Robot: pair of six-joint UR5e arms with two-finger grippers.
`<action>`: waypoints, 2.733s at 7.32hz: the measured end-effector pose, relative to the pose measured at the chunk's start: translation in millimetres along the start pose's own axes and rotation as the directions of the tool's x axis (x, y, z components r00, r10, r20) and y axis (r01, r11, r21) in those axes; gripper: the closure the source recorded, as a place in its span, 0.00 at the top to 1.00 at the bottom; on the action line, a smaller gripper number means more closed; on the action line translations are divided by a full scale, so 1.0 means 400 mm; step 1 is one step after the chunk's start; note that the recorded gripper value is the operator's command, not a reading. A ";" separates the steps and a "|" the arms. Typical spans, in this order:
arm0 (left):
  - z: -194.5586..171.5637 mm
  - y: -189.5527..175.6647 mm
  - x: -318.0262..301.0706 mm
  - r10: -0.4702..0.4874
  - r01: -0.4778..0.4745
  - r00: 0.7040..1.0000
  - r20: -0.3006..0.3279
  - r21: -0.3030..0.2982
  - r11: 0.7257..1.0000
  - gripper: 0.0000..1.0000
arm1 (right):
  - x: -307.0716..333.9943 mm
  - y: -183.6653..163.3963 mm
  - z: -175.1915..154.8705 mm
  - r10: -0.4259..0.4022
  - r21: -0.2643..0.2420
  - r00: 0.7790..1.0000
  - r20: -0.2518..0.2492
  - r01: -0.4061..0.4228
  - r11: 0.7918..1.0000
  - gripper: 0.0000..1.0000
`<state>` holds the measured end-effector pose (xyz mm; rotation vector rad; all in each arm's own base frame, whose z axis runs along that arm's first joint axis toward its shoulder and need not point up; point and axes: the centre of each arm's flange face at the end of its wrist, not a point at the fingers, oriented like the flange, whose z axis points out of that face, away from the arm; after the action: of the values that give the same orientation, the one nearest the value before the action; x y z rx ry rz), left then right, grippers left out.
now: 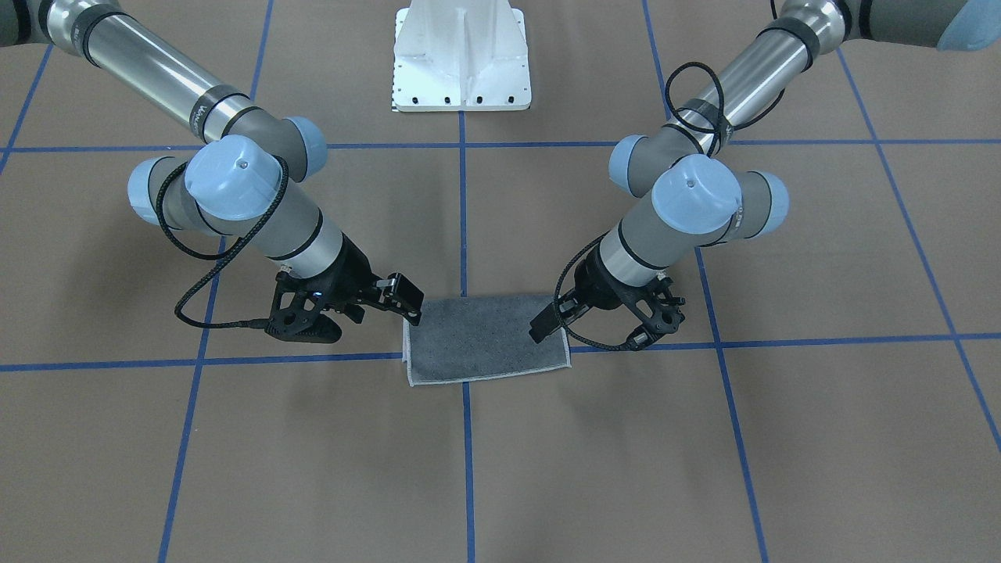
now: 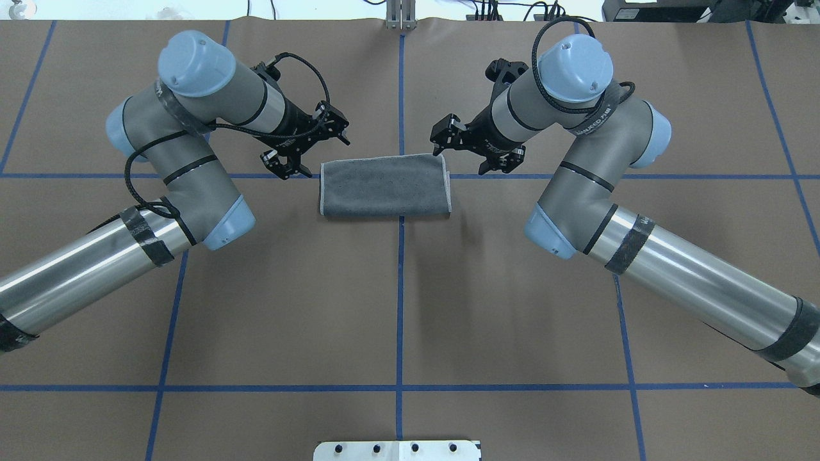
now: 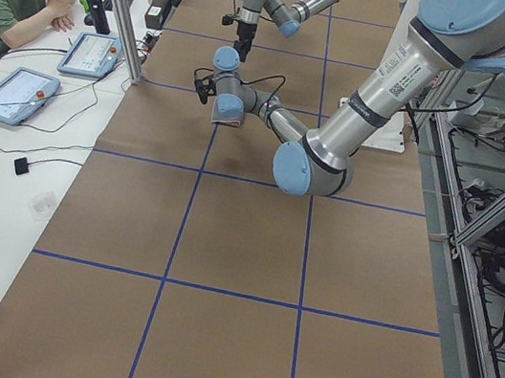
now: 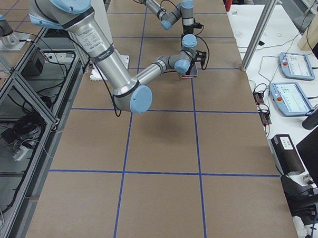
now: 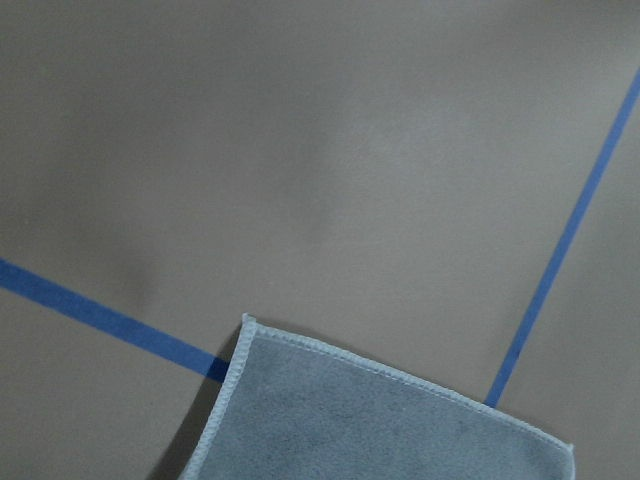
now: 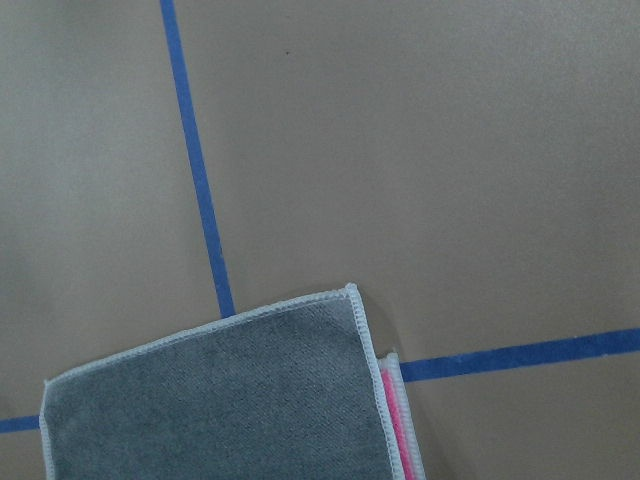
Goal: Fold towel twice with both arms
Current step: 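Move both grippers to the ends of the folded grey towel, then grasp the towel's two ends with both grippers and lift slightly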
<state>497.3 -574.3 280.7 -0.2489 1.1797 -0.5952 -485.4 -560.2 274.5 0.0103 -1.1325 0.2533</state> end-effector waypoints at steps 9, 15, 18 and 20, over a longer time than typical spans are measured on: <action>0.096 0.112 -0.130 -0.108 0.108 0.994 0.034 0.018 0.994 0.90 | 0.024 0.004 0.008 -0.026 -0.009 1.000 -0.009 0.026 1.000 0.99; 0.112 0.128 -0.139 -0.094 0.093 0.995 0.037 0.021 0.995 0.52 | 0.025 -0.005 0.000 -0.032 -0.003 0.999 -0.007 0.032 0.999 0.99; 0.102 0.107 -0.134 -0.095 0.094 0.995 0.032 0.033 0.995 0.23 | 0.026 -0.006 0.000 -0.031 -0.003 0.999 -0.007 0.031 1.000 0.99; 0.086 0.082 -0.128 -0.101 0.100 0.995 0.024 0.045 0.994 0.00 | 0.027 -0.006 0.000 -0.031 -0.003 0.999 -0.007 0.031 1.000 0.99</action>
<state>526.2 -523.2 318.5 -0.2791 1.1322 -0.7029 -480.5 -560.4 284.6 0.0242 -1.1244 0.2241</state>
